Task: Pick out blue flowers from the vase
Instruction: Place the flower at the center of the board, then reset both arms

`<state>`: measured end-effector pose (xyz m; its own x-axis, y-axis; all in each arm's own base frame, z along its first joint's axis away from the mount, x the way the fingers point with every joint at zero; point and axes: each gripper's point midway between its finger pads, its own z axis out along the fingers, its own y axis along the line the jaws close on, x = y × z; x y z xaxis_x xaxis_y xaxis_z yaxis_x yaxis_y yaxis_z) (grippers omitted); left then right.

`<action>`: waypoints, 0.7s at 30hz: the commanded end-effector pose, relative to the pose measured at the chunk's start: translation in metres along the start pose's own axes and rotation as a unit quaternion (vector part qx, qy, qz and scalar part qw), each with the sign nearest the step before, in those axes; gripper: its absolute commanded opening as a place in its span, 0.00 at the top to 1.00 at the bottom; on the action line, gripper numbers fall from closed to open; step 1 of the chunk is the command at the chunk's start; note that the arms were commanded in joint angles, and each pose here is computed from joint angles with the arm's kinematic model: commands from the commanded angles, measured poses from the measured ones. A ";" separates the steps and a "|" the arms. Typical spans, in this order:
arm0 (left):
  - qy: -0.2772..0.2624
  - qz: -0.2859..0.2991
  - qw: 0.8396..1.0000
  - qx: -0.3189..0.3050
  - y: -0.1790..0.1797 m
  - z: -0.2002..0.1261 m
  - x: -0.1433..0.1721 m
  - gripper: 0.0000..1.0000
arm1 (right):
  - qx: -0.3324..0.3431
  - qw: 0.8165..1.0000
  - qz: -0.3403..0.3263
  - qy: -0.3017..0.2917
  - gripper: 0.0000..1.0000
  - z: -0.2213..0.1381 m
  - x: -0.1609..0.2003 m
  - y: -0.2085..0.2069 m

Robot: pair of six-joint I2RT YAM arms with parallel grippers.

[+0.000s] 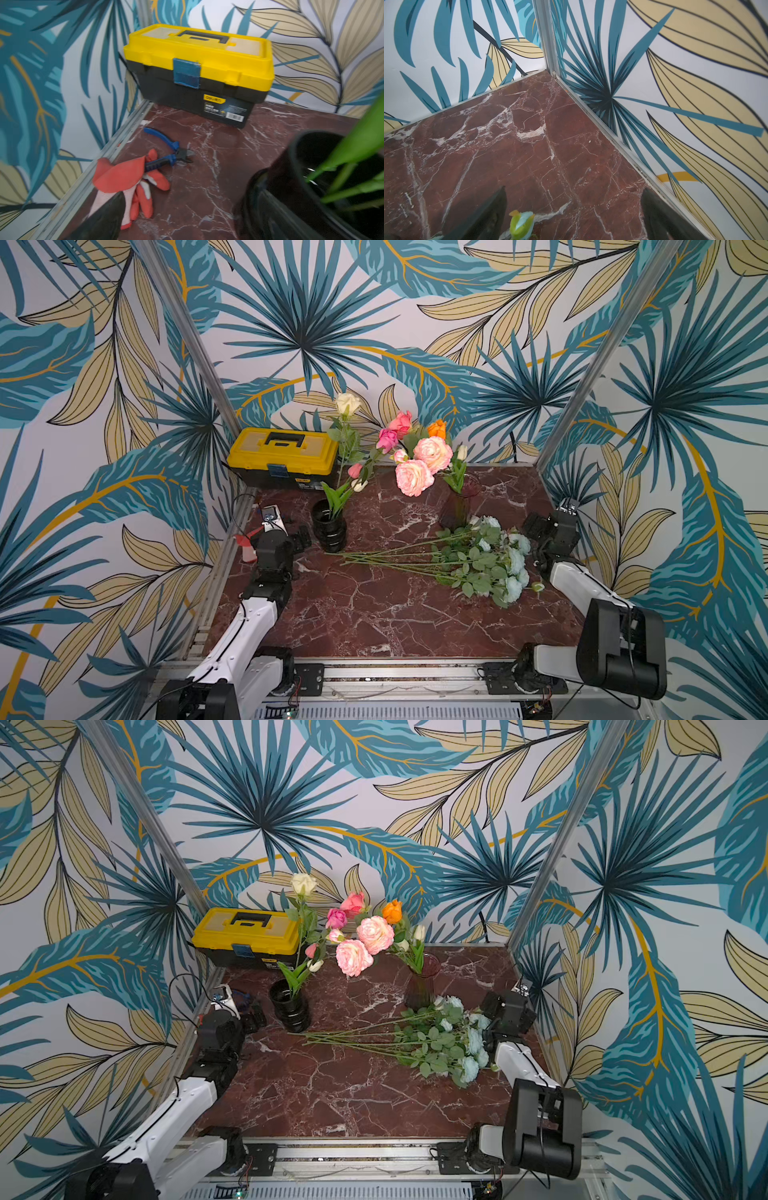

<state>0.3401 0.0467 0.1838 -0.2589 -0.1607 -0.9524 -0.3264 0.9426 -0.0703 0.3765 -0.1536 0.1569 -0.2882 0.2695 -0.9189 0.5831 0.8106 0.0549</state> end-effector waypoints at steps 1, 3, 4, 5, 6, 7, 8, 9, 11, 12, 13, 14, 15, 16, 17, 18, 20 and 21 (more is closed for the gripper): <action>-0.017 0.000 0.998 -0.057 0.025 0.010 0.003 0.01 | -0.060 0.997 0.025 -0.032 0.00 -0.002 -0.015 0.019; 0.003 0.013 0.998 -0.061 0.027 0.021 0.019 0.01 | -0.122 0.992 0.031 -0.028 0.01 -0.010 -0.014 0.038; 0.014 0.019 0.998 -0.057 0.025 0.027 0.028 0.00 | -0.145 0.989 0.031 -0.023 0.00 -0.013 -0.013 0.046; 0.023 0.021 0.998 -0.053 0.023 0.033 0.037 0.01 | -0.162 0.986 0.030 -0.016 0.01 -0.015 -0.011 0.052; 0.022 0.026 0.998 -0.046 0.019 0.038 0.039 0.01 | -0.170 0.985 0.027 -0.014 0.01 -0.017 -0.007 0.054; 0.023 0.033 0.999 -0.030 0.013 0.041 0.038 0.01 | -0.172 0.985 0.022 -0.015 0.00 -0.017 -0.004 0.054; 0.012 0.037 0.999 -0.015 0.008 0.044 0.034 0.01 | -0.168 0.985 0.016 -0.019 0.01 -0.017 -0.001 0.052; 0.011 0.042 0.999 -0.006 0.003 0.050 0.034 0.01 | -0.163 0.986 0.011 -0.027 0.00 -0.016 0.000 0.050; 0.021 0.057 0.998 0.018 -0.008 0.062 0.034 0.01 | -0.169 0.985 0.008 -0.025 0.00 -0.018 0.001 0.051; 0.025 0.056 0.998 0.027 -0.012 0.066 0.034 0.00 | -0.184 0.983 0.002 -0.025 0.00 -0.020 0.001 0.056; 0.027 0.054 0.997 0.037 -0.016 0.067 0.034 0.01 | -0.194 0.981 -0.001 -0.023 0.00 -0.022 0.001 0.060; 0.026 0.050 0.997 0.049 -0.020 0.067 0.034 0.01 | -0.203 0.979 -0.003 -0.020 0.00 -0.023 0.003 0.063; 0.027 0.049 0.997 0.060 -0.024 0.066 0.034 0.01 | -0.214 0.977 -0.005 -0.016 0.01 -0.025 0.004 0.066; 0.028 0.051 0.996 0.067 -0.027 0.065 0.035 0.01 | -0.223 0.975 -0.007 -0.009 0.01 -0.028 0.007 0.069; 0.028 0.051 0.996 0.069 -0.027 0.065 0.035 0.01 | -0.229 0.973 -0.011 -0.012 0.01 -0.031 0.008 0.071; 0.027 0.051 0.996 0.071 -0.028 0.065 0.035 0.01 | -0.233 0.972 -0.014 -0.017 0.01 -0.033 0.007 0.072; 0.019 0.049 0.996 0.078 -0.031 0.068 0.035 0.01 | -0.251 0.968 -0.016 -0.015 0.00 -0.036 0.006 0.078; 0.022 0.051 0.994 0.089 -0.035 0.071 0.040 0.00 | -0.264 0.964 -0.015 -0.005 0.00 -0.038 0.009 0.083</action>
<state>0.3921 0.0353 0.1154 -0.3790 -0.0840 -0.9216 -0.1885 0.9820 -0.0120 0.3942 -0.0827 0.1670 -0.2742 0.2574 -0.9266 0.1992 0.9578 0.2071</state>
